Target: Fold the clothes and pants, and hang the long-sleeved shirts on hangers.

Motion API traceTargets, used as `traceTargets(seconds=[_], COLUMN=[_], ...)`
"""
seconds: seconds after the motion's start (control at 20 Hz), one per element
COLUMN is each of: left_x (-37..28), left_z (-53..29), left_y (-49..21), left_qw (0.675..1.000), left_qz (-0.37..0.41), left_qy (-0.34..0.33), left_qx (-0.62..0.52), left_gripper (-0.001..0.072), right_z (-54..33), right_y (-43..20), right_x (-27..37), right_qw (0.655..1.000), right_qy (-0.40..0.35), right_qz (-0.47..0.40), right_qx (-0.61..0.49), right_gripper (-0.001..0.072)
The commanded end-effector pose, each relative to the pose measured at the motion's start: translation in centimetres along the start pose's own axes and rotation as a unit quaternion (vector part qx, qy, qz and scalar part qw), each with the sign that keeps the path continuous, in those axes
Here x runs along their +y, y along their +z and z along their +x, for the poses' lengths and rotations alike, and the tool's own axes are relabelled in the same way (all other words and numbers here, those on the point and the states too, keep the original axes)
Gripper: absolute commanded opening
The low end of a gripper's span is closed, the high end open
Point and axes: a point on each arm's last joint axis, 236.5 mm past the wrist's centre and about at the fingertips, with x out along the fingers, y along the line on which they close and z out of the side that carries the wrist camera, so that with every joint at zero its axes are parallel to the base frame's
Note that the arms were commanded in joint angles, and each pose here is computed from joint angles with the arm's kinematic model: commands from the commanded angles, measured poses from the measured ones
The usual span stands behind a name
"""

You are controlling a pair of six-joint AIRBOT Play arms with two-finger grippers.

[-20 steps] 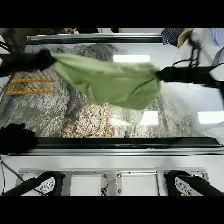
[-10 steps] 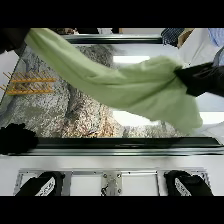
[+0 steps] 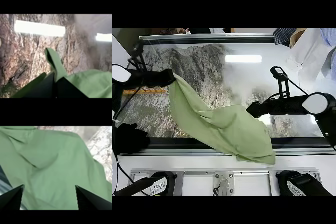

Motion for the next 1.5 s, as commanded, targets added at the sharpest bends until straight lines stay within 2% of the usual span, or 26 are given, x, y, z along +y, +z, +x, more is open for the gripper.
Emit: traceTargets(seconds=[0.0,0.1,0.3,0.45,0.55,0.65,0.8,0.85,0.95,1.05,1.15,1.3,1.45], left_x=[2.0,2.1,2.1,2.1,2.1,2.1,2.1,2.1,2.0,1.7,0.4,-3.9,-9.9], left_z=[3.4,3.4,3.4,3.4,3.4,3.4,3.4,3.4,3.4,2.2,-1.8,-13.4,-26.9], left_y=[-2.6,-2.6,-2.4,-2.4,-2.4,-2.4,-2.4,-2.4,-2.4,-1.6,1.0,5.7,6.0], left_qw=[0.998,0.998,0.999,0.999,0.999,0.999,0.999,0.999,0.999,0.999,1.000,0.989,0.955], left_qz=[-0.019,-0.020,-0.019,-0.019,-0.019,-0.019,-0.019,-0.019,-0.019,-0.016,-0.001,0.049,0.115], left_qy=[0.010,0.011,0.011,0.011,0.011,0.011,0.011,0.011,0.011,0.010,0.005,-0.005,-0.017], left_qx=[0.052,0.051,0.049,0.048,0.048,0.048,0.049,0.049,0.049,0.031,-0.021,-0.141,-0.274], left_gripper=[0.0010,0.0010,0.0010,0.0010,0.0010,0.0010,0.0010,0.0010,0.0010,0.0010,0.0010,0.0010,0.0010], right_z=[1.5,2.3,8.1,12.7,14.4,15.2,15.8,16.0,15.9,14.6,10.4,-1.6,-14.2], right_y=[-0.5,-2.2,-5.2,-4.9,-4.2,-3.9,-4.1,-4.1,-4.1,-2.7,1.3,7.9,9.6], right_x=[-8.0,-13.0,-18.2,-16.8,-14.3,-12.5,-10.9,-10.6,-10.5,-10.2,-9.6,-6.6,-2.6], right_qw=[0.996,0.988,0.975,0.973,0.974,0.979,0.982,0.982,0.984,0.987,0.995,0.994,0.969], right_qy=[-0.083,-0.115,-0.116,-0.040,0.022,0.048,0.057,0.057,0.059,0.057,0.044,0.004,-0.064], right_qz=[0.036,0.084,0.150,0.200,0.202,0.173,0.151,0.148,0.135,0.125,0.083,-0.019,-0.063], right_qx=[0.019,0.058,0.115,0.105,0.097,0.095,0.102,0.102,0.102,0.081,0.022,-0.104,-0.229], right_gripper=[0.0713,0.0713,0.0713,0.0712,0.0707,0.0531,0.0510,0.0466,0.0010,0.0015,0.0014,0.0014,0.0013])
